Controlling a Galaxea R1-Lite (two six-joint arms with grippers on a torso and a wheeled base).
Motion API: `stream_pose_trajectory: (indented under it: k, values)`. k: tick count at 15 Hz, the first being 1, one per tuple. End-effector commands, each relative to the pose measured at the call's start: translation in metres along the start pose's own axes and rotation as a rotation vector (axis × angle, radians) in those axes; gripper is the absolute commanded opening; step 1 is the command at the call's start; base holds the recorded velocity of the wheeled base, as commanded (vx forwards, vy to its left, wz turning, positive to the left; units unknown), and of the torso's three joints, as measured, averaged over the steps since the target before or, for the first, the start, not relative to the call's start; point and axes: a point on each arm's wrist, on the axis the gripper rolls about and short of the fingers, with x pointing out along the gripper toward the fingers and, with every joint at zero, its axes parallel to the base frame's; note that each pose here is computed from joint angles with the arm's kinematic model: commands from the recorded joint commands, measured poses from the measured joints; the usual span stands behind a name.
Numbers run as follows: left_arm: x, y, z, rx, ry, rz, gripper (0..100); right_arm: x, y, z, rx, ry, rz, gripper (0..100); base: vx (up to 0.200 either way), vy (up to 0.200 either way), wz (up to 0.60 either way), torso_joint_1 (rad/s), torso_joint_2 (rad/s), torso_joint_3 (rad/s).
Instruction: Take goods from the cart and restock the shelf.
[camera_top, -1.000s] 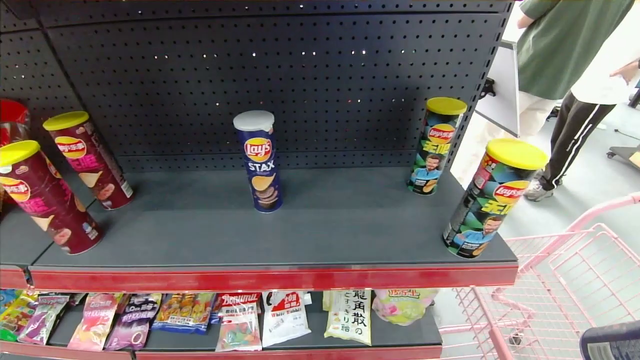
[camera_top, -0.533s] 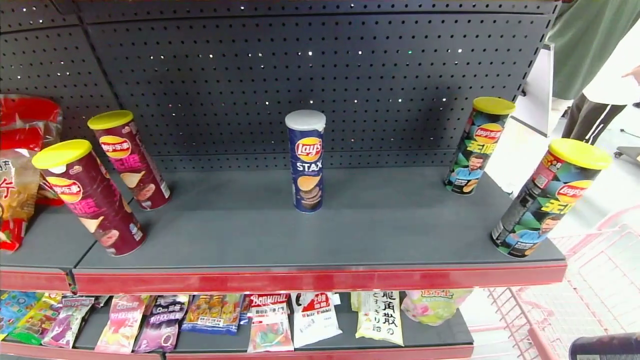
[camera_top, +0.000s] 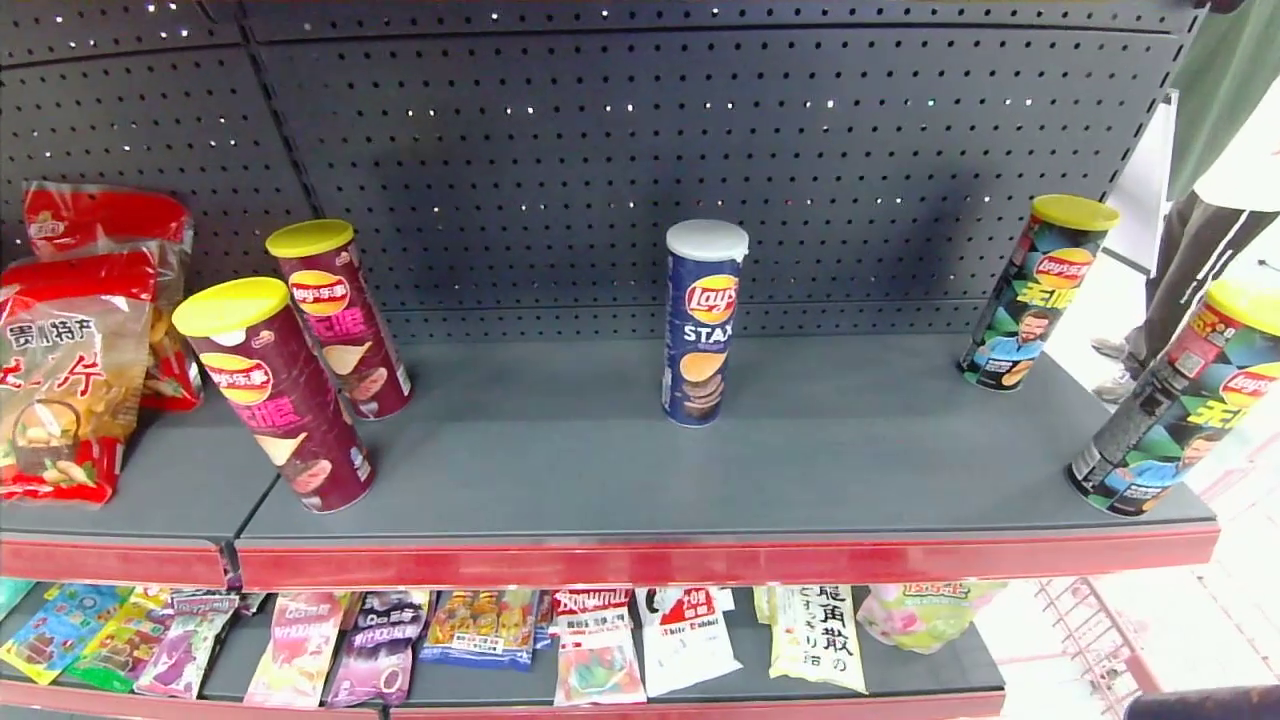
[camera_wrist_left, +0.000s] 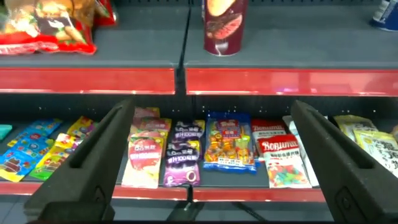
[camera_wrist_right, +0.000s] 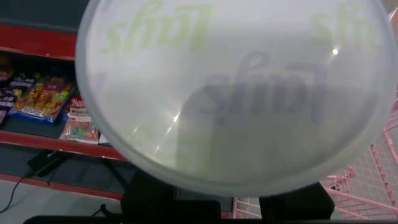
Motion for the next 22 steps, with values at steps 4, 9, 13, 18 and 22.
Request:
stream_pose_trajectory:
  k: [4,9,13,18,22]
  values:
    - [0.003,-0.002,0.001,0.028,0.035,-0.098,100,-0.001,0.002,-0.02,0.005,-0.028,0.01,0,0.0,0.0,0.0,0.0,0.0,0.0]
    - [0.003,-0.003,0.001,0.07,0.03,-0.151,100,-0.002,0.001,-0.02,0.012,-0.033,-0.001,0,0.0,0.0,0.0,0.0,0.0,0.0]
    - [0.055,-0.006,0.168,-0.159,-0.013,-0.242,100,-0.001,0.001,-0.02,0.002,-0.023,-0.014,0,0.0,0.0,0.0,0.0,0.0,0.0]
    - [0.116,-0.045,0.165,0.076,0.146,-0.862,100,-0.003,0.001,-0.021,0.003,-0.044,-0.007,0,0.0,0.0,0.0,0.0,0.0,0.0]
    - [0.226,-0.109,0.153,0.113,0.221,-0.955,100,-0.004,0.001,-0.021,0.005,-0.053,-0.009,0,0.0,0.0,0.0,0.0,0.0,0.0]
